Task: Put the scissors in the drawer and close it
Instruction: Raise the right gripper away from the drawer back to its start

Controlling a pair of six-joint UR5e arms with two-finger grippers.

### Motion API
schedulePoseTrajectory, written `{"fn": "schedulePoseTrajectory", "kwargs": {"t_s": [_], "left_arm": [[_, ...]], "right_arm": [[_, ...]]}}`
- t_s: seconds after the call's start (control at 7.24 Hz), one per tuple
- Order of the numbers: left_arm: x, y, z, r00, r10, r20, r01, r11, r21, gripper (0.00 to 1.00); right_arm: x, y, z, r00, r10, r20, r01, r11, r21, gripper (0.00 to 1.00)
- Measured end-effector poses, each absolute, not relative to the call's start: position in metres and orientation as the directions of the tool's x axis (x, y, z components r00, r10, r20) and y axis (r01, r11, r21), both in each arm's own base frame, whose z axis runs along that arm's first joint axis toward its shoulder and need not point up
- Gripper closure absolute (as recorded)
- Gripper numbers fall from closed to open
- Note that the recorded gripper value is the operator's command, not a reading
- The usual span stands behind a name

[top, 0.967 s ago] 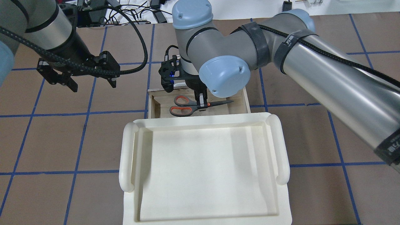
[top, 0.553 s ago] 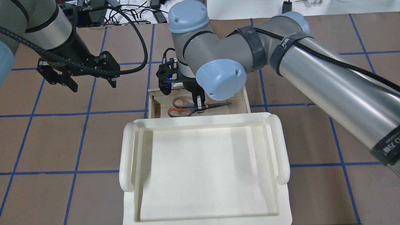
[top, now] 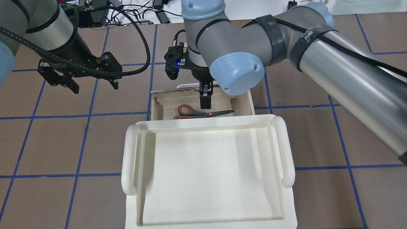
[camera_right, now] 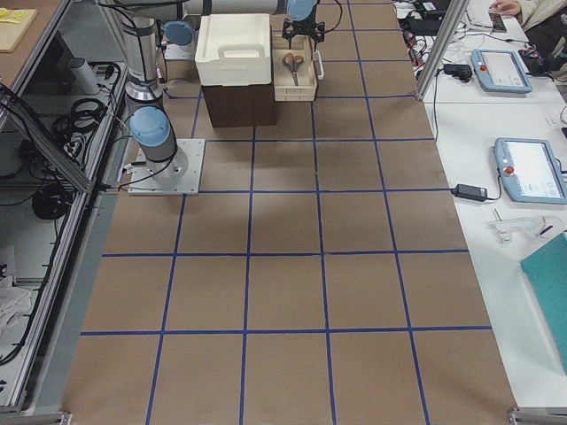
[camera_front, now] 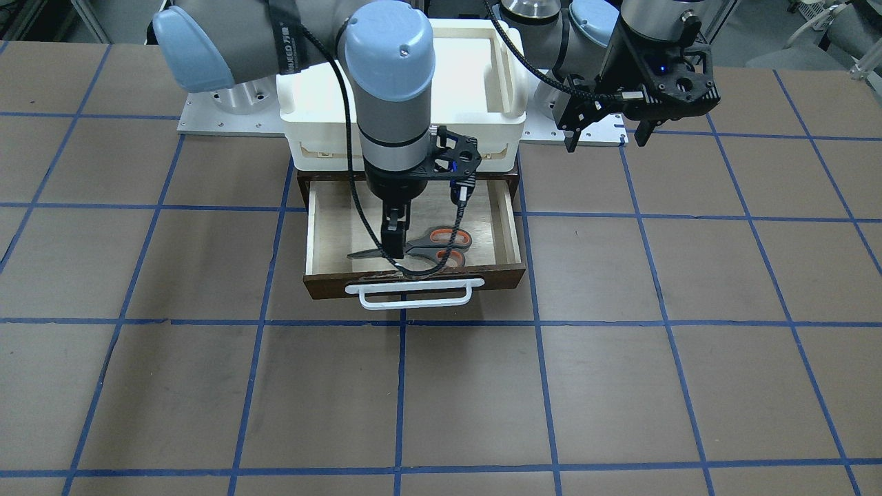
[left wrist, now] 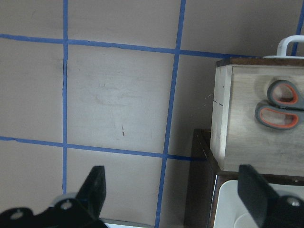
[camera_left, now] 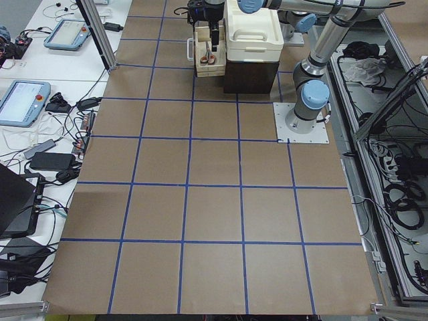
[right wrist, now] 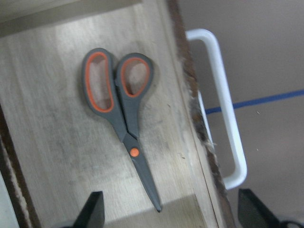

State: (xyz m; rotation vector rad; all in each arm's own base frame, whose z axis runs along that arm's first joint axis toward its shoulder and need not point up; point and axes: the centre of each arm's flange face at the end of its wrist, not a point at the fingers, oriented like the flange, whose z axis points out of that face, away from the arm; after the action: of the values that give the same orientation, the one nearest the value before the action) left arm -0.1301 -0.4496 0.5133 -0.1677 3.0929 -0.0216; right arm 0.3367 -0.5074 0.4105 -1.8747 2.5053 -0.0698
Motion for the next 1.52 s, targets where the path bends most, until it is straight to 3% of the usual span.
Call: {"fn": "schedulePoseTrajectory", "kwargs": {"t_s": [0.28, 0.55, 0.83, 1.52], "left_arm": [[-0.13, -0.45, 0.513, -0.993, -0.108, -0.043, -0.108, 0.994, -0.016, 0.0], [-0.13, -0.449, 0.513, -0.993, -0.108, -0.043, -0.108, 0.994, -0.015, 0.0], [-0.131, -0.449, 0.513, -0.993, -0.108, -0.042, -0.107, 0.994, -0.015, 0.0], [-0.135, -0.459, 0.499, -0.988, -0.15, -0.039, -0.151, 0.989, 0.006, 0.0]], "right_arm": [[0.278, -0.529, 0.442, -0.588, -0.808, 0.035, -0.807, 0.583, -0.096, 0.0], [0.226, -0.539, 0.467, -0.813, -0.582, 0.031, -0.58, 0.802, -0.139, 0.0], [0.206, -0.539, 0.472, -0.906, -0.422, 0.015, -0.42, 0.896, -0.143, 0.0], [0.196, -0.536, 0.474, -0.973, -0.233, 0.008, -0.231, 0.963, -0.139, 0.0]]}}
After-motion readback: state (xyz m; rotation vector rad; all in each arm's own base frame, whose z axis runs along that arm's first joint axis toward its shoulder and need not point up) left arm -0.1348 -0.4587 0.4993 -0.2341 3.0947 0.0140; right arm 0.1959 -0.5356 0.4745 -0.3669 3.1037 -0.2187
